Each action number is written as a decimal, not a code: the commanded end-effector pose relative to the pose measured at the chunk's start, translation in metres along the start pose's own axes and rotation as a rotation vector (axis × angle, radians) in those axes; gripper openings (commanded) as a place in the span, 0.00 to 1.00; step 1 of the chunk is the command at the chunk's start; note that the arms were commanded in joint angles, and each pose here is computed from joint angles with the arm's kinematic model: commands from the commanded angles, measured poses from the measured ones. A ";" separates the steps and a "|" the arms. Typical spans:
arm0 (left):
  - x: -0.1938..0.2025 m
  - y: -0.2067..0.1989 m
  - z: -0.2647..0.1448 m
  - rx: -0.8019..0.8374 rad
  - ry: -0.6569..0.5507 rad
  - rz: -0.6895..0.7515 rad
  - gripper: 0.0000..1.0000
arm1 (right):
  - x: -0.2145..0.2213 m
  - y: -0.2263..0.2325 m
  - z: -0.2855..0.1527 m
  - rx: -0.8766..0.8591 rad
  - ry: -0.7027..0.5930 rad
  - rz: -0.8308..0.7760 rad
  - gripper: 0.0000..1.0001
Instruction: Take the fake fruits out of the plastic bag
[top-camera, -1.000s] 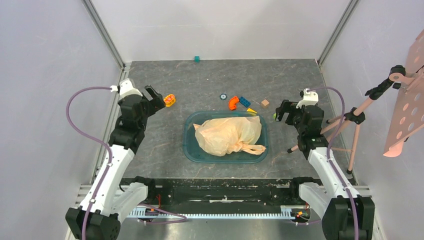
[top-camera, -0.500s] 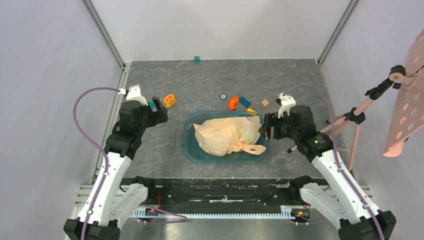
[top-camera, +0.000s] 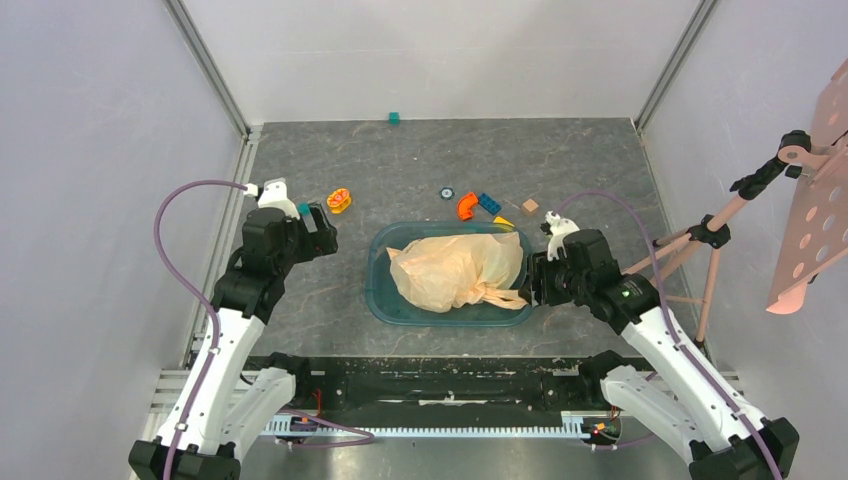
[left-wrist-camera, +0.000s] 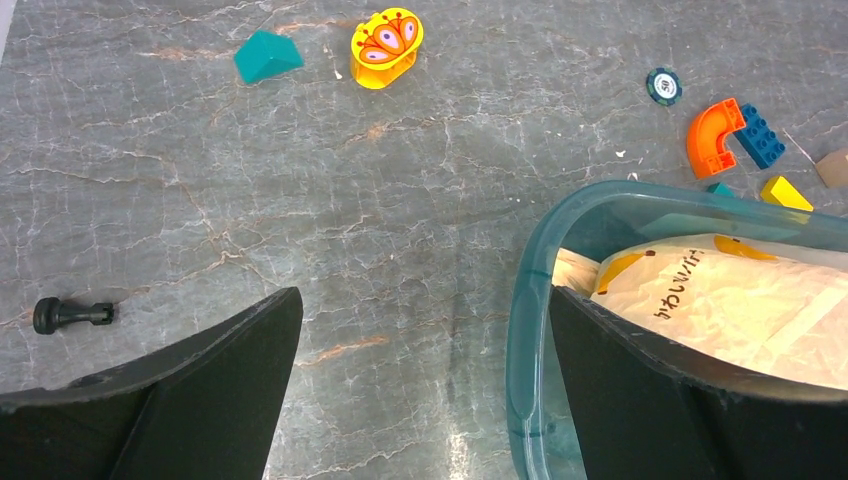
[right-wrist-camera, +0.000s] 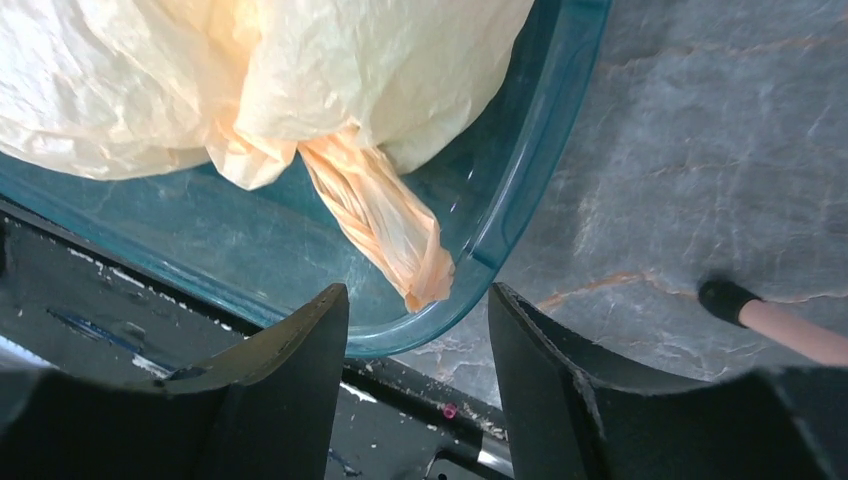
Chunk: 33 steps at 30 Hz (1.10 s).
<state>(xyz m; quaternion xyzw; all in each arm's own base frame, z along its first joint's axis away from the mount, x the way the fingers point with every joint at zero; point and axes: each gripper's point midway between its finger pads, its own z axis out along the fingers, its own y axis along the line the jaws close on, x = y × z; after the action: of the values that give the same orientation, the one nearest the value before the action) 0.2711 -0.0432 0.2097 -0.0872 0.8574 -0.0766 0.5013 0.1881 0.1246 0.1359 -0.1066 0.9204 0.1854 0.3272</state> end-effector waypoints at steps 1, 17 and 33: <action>-0.001 -0.005 0.000 0.037 -0.006 0.044 1.00 | 0.011 0.008 0.006 -0.037 0.033 0.018 0.56; 0.000 -0.006 -0.001 0.048 -0.005 0.050 1.00 | 0.021 -0.003 0.024 0.023 0.039 0.037 0.39; 0.001 -0.005 -0.002 0.046 0.003 0.058 1.00 | 0.001 0.002 0.013 0.016 -0.031 0.036 0.44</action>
<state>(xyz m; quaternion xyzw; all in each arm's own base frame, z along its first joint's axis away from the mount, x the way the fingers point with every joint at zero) 0.2692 -0.0470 0.2065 -0.0776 0.8610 -0.0842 0.4955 0.1838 0.1268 0.1061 -0.0868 0.9312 0.1746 0.3079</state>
